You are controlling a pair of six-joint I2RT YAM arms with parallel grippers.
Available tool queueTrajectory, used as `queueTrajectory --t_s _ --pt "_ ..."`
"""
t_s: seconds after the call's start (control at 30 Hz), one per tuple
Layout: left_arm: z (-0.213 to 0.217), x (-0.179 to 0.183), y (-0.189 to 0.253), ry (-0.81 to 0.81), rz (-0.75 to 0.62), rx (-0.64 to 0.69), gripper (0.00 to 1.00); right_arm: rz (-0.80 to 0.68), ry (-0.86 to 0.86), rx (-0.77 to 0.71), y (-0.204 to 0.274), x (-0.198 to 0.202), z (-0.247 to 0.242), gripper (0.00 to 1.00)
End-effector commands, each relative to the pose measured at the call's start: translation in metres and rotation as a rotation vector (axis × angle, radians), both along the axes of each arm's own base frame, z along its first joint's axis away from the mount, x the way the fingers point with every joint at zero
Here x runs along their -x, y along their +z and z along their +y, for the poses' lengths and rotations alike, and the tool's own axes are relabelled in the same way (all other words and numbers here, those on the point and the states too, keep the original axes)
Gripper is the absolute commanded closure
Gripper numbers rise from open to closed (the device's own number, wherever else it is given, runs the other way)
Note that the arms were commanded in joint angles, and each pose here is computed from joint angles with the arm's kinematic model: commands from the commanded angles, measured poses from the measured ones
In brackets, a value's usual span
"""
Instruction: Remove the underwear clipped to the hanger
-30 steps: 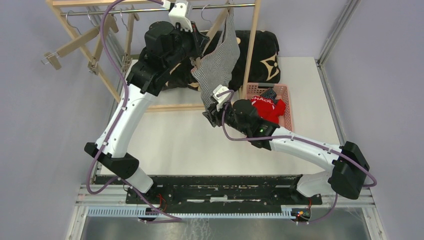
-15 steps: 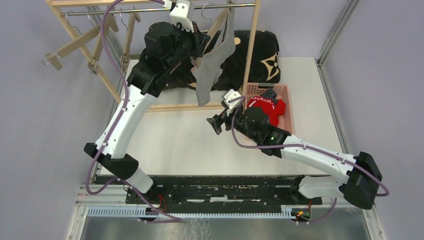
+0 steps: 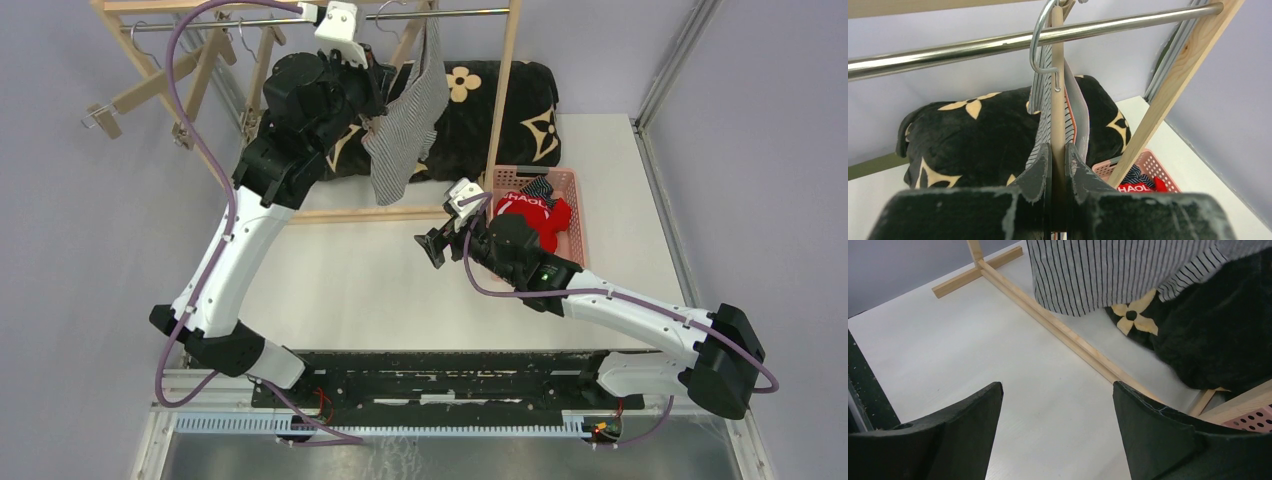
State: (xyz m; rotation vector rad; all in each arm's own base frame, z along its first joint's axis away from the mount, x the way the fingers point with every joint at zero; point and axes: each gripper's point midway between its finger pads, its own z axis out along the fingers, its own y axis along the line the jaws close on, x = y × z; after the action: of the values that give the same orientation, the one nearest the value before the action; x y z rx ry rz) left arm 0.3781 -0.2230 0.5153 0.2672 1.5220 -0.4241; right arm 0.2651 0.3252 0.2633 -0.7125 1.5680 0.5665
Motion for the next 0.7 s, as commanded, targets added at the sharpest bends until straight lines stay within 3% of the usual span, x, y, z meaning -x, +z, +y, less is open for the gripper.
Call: queueTrajectory --t_s 0.0,0.4,0.67 --pt "0.026 0.025 0.046 0.042 -0.151 0.048 0.97 -0.036 -0.017 -0.024 0.011 -0.003 0.000 0.12" --pt "0.037 0.053 -0.007 0.012 -0.053 0.017 0.97 -0.049 -0.110 -0.010 0.008 -0.011 -0.017 0.11" --pt "0.051 0.101 -0.076 -0.075 0.077 -0.066 0.97 -0.071 -0.261 -0.028 0.033 -0.014 -0.060 0.06"
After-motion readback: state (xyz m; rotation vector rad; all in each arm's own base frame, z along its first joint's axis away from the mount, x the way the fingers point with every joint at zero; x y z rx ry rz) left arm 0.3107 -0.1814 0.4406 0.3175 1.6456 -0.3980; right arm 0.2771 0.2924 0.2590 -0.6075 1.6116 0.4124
